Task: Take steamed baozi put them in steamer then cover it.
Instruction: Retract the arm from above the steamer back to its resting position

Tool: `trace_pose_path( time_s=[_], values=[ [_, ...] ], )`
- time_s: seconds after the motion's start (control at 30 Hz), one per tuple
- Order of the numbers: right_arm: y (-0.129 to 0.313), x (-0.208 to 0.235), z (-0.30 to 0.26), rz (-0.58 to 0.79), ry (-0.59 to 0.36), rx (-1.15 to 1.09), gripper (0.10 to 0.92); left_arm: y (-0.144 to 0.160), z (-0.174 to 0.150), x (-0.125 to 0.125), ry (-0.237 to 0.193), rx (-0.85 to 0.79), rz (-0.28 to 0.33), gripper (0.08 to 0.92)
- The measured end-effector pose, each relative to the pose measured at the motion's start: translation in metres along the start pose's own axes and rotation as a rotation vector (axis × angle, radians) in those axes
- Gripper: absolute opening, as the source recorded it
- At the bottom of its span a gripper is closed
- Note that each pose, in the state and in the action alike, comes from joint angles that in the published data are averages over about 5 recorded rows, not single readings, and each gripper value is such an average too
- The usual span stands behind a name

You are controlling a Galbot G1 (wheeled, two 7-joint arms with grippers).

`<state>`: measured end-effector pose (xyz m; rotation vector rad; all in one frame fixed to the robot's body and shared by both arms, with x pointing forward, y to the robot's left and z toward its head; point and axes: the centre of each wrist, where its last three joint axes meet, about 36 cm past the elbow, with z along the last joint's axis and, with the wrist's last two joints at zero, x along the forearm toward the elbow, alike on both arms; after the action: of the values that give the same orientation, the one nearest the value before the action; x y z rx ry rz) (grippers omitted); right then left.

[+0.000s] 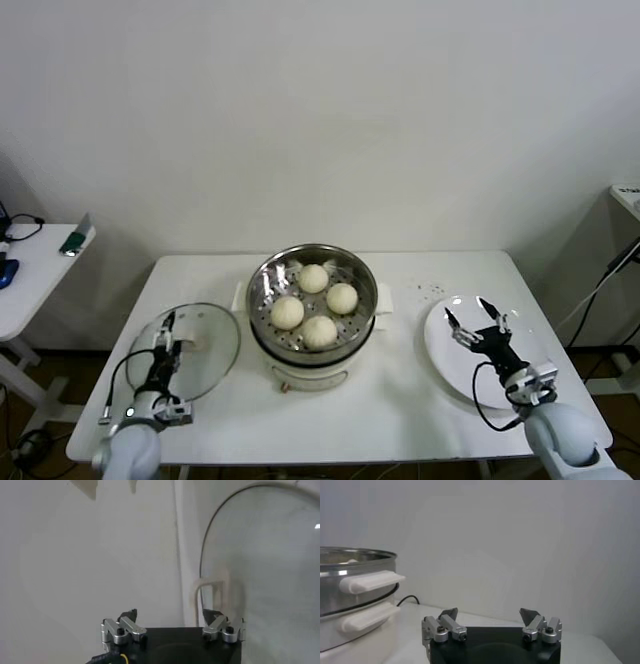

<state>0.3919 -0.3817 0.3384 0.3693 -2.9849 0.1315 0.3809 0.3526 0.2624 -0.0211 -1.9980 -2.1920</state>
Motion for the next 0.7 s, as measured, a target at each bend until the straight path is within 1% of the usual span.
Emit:
trace_pose_path(
  time_s=[0.17,0.27,0.57,0.7],
  values=[
    [0.003,-0.001,0.003,-0.004,0.006,0.001,0.823,-0.004,-0.001,-0.009,0.005,0.011,-0.015,0.817],
    [0.003,-0.001,0.004,-0.004,0.01,0.004,0.823,-0.006,-0.002,-0.014,0.005,0.02,-0.02,0.771],
    [0.005,-0.004,0.008,-0.004,0.013,0.006,0.823,-0.013,-0.003,-0.017,0.0,0.039,-0.01,0.514],
    [0.006,-0.005,0.009,-0.005,0.015,0.008,0.823,-0.012,-0.003,-0.018,-0.001,0.044,-0.015,0.401]
  ],
)
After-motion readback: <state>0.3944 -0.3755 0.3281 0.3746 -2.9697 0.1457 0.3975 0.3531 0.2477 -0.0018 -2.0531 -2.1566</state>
